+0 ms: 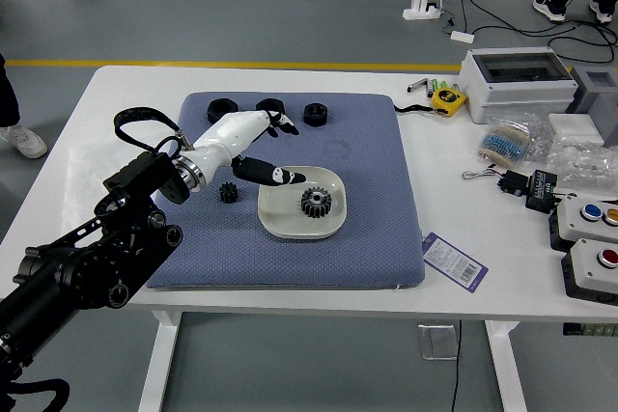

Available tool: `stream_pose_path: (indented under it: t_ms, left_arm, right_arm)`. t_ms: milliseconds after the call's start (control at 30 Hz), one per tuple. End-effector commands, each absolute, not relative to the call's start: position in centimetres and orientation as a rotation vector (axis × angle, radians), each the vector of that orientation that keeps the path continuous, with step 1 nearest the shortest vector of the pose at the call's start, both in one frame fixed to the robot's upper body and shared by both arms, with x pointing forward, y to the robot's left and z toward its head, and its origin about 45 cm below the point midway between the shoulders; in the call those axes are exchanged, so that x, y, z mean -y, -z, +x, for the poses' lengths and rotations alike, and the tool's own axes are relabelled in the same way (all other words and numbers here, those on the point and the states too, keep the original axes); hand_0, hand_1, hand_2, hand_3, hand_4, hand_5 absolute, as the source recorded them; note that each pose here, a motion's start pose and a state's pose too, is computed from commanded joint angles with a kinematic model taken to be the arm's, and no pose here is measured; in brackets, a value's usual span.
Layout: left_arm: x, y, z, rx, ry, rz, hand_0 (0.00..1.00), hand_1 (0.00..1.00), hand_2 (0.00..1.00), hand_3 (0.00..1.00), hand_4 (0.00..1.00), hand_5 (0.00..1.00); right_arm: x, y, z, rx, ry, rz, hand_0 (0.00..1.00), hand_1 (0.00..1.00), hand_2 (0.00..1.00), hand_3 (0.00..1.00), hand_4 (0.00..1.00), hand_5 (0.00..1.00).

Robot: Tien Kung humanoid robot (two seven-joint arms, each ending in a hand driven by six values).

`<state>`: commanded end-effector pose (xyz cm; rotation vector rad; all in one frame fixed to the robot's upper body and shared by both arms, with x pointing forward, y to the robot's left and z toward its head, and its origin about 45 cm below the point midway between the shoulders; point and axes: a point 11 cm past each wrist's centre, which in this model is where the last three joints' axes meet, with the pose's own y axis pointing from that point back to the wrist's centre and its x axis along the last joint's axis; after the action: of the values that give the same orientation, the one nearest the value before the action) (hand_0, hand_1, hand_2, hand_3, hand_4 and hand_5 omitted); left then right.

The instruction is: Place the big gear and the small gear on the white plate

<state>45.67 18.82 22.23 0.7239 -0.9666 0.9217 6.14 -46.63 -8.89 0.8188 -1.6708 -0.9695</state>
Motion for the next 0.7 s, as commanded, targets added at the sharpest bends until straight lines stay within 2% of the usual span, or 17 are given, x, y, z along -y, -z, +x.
stream_pose_path:
  t_ms: [133, 167, 333, 367, 700]
  left_arm:
    - [-20.7, -21.4, 45.9, 0.958, -0.882, 0.830, 0.611, 0.650, 0.702, 0.610, 0.998, 0.293]
    - [-21.0, -21.2, 45.9, 0.957, -0.873, 0.852, 0.601, 0.655, 0.713, 0.608, 0.998, 0.245]
    - [-22.2, -20.3, 46.1, 0.965, -0.853, 0.920, 0.601, 0.655, 0.713, 0.608, 0.998, 0.245]
    - [-22.3, -20.2, 46.1, 0.965, -0.853, 0.923, 0.598, 0.658, 0.718, 0.605, 0.969, 0.198]
    - [-23.1, -18.7, 46.1, 0.960, -0.840, 0.981, 0.596, 0.659, 0.720, 0.605, 0.960, 0.186]
  right_arm:
    - [46.6, 8.9, 6.1, 1.671, 0.970, 0.818, 0.684, 0.658, 0.739, 0.587, 0.803, 0.712]
    - [46.6, 8.9, 6.1, 1.670, 0.970, 0.818, 0.685, 0.657, 0.739, 0.587, 0.803, 0.712]
    - [46.6, 8.9, 6.2, 1.668, 0.968, 0.819, 0.685, 0.657, 0.739, 0.587, 0.803, 0.712]
    - [46.6, 8.9, 6.2, 1.668, 0.968, 0.819, 0.685, 0.659, 0.739, 0.588, 0.803, 0.711]
    - [46.5, 9.0, 6.0, 1.666, 0.971, 0.815, 0.685, 0.659, 0.739, 0.588, 0.803, 0.712]
